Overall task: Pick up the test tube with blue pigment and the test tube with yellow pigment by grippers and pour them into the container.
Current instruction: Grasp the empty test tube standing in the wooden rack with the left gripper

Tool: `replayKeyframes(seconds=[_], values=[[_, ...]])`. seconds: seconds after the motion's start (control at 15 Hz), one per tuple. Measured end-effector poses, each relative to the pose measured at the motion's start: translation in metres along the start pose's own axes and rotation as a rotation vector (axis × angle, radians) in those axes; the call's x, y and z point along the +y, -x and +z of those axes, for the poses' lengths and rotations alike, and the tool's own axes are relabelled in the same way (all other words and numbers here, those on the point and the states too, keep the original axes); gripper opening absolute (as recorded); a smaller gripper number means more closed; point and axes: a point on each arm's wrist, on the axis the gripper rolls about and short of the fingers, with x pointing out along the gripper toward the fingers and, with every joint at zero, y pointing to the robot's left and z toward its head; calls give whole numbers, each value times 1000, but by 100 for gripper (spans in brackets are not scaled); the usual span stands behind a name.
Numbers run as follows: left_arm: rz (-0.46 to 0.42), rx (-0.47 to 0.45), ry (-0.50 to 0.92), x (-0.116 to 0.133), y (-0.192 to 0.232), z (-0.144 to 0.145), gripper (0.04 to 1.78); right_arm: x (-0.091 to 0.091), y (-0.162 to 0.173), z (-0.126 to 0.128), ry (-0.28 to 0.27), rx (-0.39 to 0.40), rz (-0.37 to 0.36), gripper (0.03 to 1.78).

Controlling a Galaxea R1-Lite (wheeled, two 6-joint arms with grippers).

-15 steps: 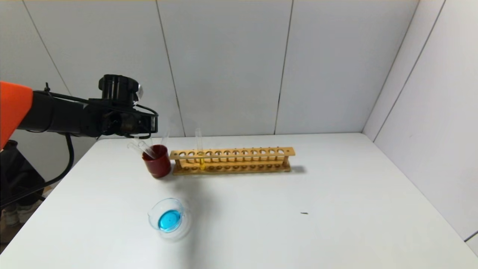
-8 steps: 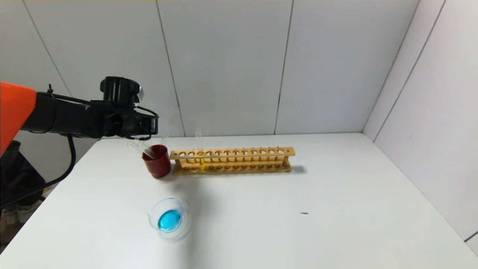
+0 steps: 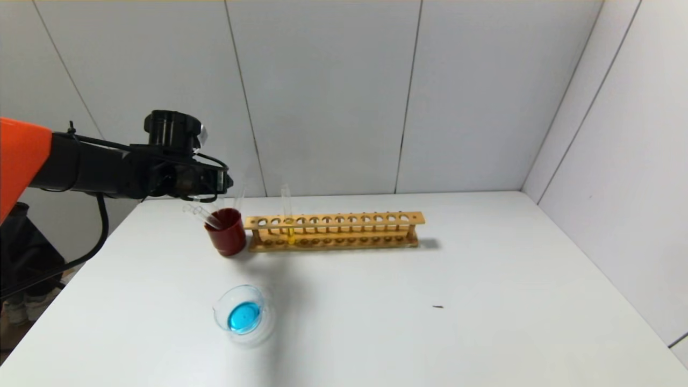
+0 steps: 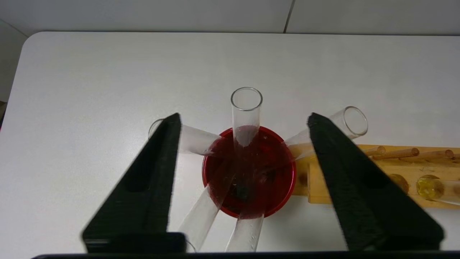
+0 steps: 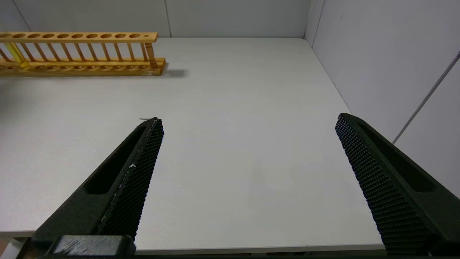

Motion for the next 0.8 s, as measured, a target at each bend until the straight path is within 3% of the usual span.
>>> replayKeyframes(seconds=[0.27,0.6,0.8], values=[[1,-9,-5,1,6,4,170,0,0,0,0,0,0,175],[4,-76,-36,2,36,23,175,0,0,0,0,0,0,175],[79,-78,-67,-15,72,33,175,0,0,0,0,0,0,175]])
